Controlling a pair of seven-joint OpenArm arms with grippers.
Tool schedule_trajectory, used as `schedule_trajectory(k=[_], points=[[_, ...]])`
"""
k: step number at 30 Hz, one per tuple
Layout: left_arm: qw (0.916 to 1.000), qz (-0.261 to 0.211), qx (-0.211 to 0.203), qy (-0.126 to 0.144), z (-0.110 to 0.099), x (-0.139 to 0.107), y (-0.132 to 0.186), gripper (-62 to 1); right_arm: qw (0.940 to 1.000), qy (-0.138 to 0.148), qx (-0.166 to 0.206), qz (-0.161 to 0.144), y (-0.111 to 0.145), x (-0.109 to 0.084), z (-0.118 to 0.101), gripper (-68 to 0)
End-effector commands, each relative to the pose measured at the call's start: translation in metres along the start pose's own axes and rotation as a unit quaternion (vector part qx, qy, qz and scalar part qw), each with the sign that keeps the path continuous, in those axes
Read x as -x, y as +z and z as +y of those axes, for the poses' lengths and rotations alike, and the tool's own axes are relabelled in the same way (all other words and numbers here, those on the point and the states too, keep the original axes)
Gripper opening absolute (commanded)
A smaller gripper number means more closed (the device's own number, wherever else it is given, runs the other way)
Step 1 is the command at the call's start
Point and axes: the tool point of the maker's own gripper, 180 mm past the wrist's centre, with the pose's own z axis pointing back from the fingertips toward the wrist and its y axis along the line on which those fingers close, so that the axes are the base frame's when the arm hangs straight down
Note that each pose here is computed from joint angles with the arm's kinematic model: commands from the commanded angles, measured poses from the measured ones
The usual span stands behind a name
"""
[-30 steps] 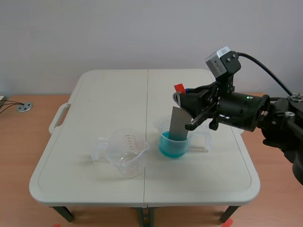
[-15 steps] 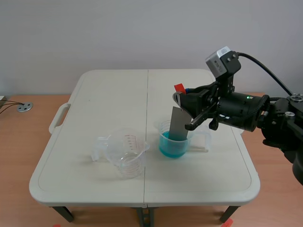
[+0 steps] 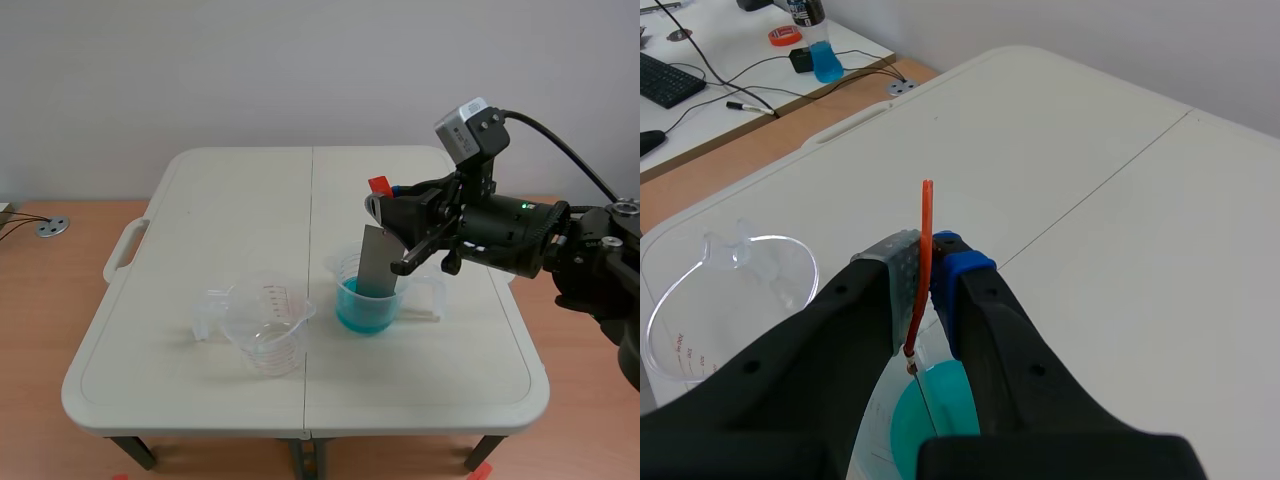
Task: Hold the metal plate by the orange handle, dip it into the blue solution, take it out and point at it, then put the plate back in the beaker on the left.
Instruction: 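Hold the plate still in the solution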
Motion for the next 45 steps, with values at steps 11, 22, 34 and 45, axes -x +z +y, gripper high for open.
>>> schedule_trajectory(k=[11, 22, 34, 45], points=[[1.0, -0.005, -0.001, 0.001, 0.0, -0.002, 0.002, -59.4, 0.9999, 0.004, -0.003, -0.016, -0.002, -0.011, -0.002, -66.4], [1.0, -0.005, -0.001, 0.001, 0.0, -0.002, 0.002, -59.4, 0.9999, 0.004, -0.003, -0.016, -0.002, -0.011, -0.002, -66.4], [1.0, -0.005, -0.001, 0.001, 0.0, -0.002, 0.002, -59.4, 0.9998, 0.004, -0.003, -0.018, -0.002, -0.011, -0.002, -66.4], [1.0, -0.004, -0.001, 0.001, 0.0, -0.002, 0.002, -59.4, 0.9988, 0.013, -0.006, -0.046, -0.002, -0.028, -0.001, -66.3]])
